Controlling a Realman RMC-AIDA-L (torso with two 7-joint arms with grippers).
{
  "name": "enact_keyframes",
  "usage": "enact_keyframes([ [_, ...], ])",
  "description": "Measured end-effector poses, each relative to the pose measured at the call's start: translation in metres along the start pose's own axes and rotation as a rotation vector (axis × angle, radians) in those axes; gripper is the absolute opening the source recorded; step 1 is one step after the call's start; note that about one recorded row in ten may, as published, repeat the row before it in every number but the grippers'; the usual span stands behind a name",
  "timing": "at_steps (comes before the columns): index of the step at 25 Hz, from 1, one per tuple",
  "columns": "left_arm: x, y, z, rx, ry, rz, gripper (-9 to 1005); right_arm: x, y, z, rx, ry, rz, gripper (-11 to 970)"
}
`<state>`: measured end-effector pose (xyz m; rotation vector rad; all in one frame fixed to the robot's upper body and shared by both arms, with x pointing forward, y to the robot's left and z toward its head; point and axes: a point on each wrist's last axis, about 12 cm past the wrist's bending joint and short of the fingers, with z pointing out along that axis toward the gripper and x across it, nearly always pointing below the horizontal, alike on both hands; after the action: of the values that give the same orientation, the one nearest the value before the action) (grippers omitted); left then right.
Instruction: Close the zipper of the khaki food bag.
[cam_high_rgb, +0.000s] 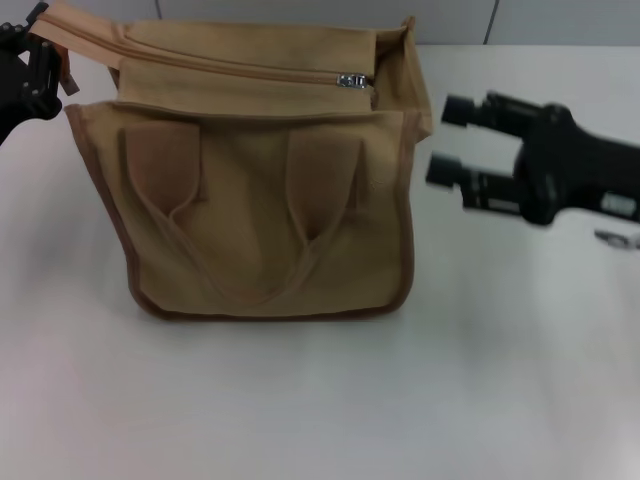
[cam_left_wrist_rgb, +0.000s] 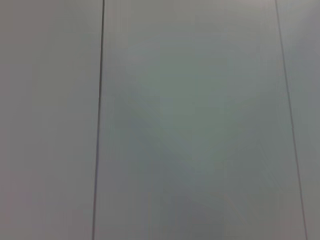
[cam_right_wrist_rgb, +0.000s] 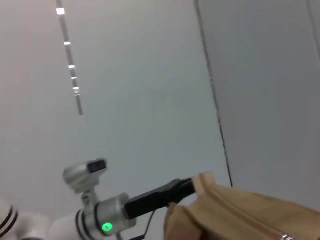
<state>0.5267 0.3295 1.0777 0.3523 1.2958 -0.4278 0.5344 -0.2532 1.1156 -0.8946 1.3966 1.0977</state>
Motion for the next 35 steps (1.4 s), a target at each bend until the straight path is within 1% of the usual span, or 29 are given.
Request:
enact_keyframes([
  [2, 0.001, 0.001, -0.001, -0.009, 0.011, -0.002, 112, 0.008, 0.008, -0.006, -0.014, -0.002, -0.035, 752],
  [5, 0.003, 0.001, -0.004, -0.020, 0.022, -0.009, 112, 0.022, 0.017, -0.013, -0.052, 0.055, -0.057, 752],
  [6, 0.003, 0.001, -0.004, -0.021, 0.025, -0.013, 113, 0.031, 0.021, -0.015, -0.080, 0.113, -0.061, 752],
  [7, 0.004, 0.001, -0.005, -0.022, 0.026, -0.018, 113, 0.031, 0.021, -0.015, -0.080, 0.113, -0.061, 752],
  [11, 0.004, 0.002, -0.009, -0.026, 0.028, -0.057, 114, 0.047, 0.029, -0.018, -0.119, 0.209, -0.066, 753],
  [16, 0.005, 0.000, -0.016, -0.029, 0.031, -0.077, 115, 0.060, 0.032, -0.018, -0.118, 0.266, -0.080, 753],
  [20, 0.006, 0.000, -0.020, -0.037, 0.033, -0.085, 116, 0.061, 0.031, -0.016, -0.116, 0.265, -0.075, 753],
  [23, 0.006, 0.001, -0.023, -0.034, 0.043, -0.122, 116, 0.062, 0.031, -0.015, -0.113, 0.267, -0.074, 752],
  [26, 0.005, 0.005, -0.025, -0.012, 0.085, -0.169, 117, 0.062, 0.030, -0.013, -0.116, 0.270, -0.075, 752],
  [29, 0.002, 0.014, -0.033, 0.026, 0.158, -0.223, 118, 0.061, 0.029, -0.011, -0.119, 0.269, -0.076, 751],
  [34, -0.018, 0.032, -0.054, 0.097, 0.262, -0.292, 119, 0.061, 0.027, -0.010, -0.108, 0.271, -0.081, 751],
  [35, -0.024, 0.036, -0.059, 0.121, 0.295, -0.305, 164, 0.061, 0.026, -0.009, -0.108, 0.272, -0.083, 751],
])
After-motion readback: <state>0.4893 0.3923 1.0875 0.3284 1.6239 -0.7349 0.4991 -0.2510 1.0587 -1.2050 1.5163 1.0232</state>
